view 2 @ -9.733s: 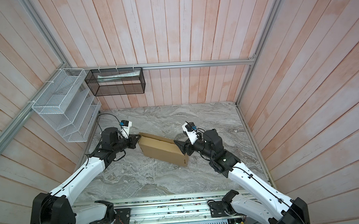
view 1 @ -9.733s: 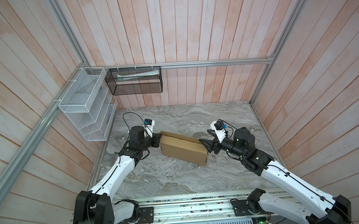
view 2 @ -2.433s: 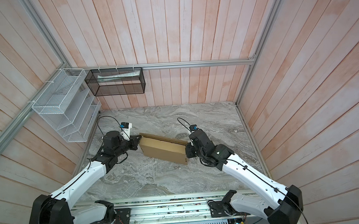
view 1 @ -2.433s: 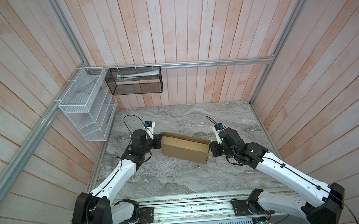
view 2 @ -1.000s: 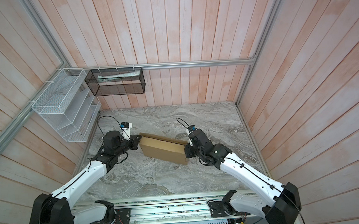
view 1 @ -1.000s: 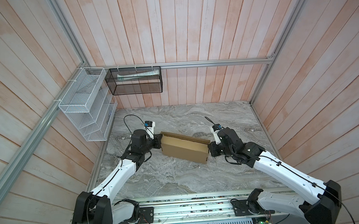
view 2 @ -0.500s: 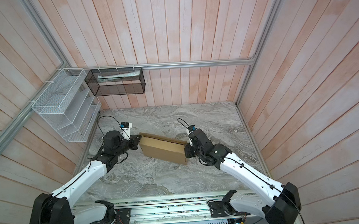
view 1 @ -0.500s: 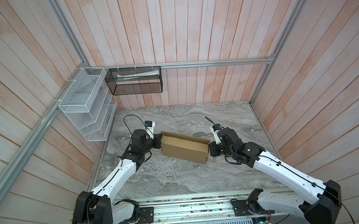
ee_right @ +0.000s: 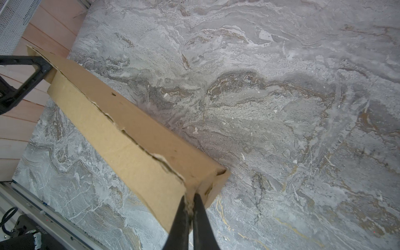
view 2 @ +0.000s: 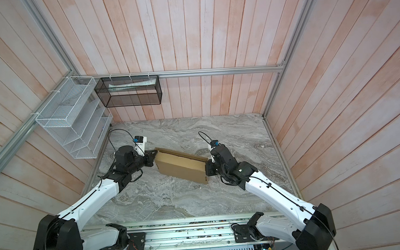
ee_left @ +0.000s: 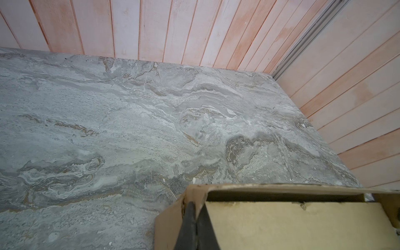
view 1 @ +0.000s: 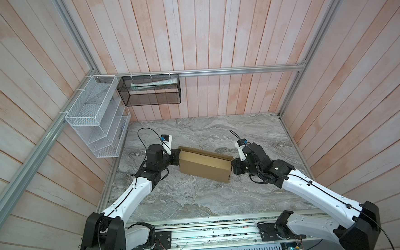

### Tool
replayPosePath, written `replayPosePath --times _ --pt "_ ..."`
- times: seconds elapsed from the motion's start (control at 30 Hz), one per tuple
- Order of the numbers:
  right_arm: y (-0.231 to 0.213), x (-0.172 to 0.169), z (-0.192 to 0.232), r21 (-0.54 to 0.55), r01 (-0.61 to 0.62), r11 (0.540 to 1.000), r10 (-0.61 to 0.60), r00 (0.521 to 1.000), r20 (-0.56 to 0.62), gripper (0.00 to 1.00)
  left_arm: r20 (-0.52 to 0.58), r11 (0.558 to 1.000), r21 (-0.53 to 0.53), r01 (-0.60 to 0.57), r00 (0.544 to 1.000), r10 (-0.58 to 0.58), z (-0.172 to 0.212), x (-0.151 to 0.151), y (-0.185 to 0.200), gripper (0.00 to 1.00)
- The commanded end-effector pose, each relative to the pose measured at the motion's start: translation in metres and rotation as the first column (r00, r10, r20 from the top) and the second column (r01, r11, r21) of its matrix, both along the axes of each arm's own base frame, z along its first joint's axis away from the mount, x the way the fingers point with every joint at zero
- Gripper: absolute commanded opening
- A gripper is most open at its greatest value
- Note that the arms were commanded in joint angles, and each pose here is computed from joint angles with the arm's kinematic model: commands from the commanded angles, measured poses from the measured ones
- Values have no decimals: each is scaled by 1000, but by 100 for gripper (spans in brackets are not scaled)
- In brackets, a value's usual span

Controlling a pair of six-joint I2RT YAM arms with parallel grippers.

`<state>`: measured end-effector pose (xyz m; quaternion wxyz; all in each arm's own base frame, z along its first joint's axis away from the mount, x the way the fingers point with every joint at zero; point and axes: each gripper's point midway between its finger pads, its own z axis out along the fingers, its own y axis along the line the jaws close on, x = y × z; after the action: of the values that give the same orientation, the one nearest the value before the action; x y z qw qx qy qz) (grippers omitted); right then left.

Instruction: Fold the paper box

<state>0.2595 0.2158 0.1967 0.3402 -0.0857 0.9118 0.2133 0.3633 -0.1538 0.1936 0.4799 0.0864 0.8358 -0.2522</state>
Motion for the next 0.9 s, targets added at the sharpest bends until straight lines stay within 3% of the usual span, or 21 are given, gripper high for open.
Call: replayPosePath --times 0.0,0.87 --pt "10 0 9 75 -28 997 27 1000 14 8 -93 999 10 43 995 -42 -23 -11 -7 0" --pt "20 1 5 140 -23 990 28 999 -35 8 -99 999 4 49 994 -49 -25 -12 -8 0"
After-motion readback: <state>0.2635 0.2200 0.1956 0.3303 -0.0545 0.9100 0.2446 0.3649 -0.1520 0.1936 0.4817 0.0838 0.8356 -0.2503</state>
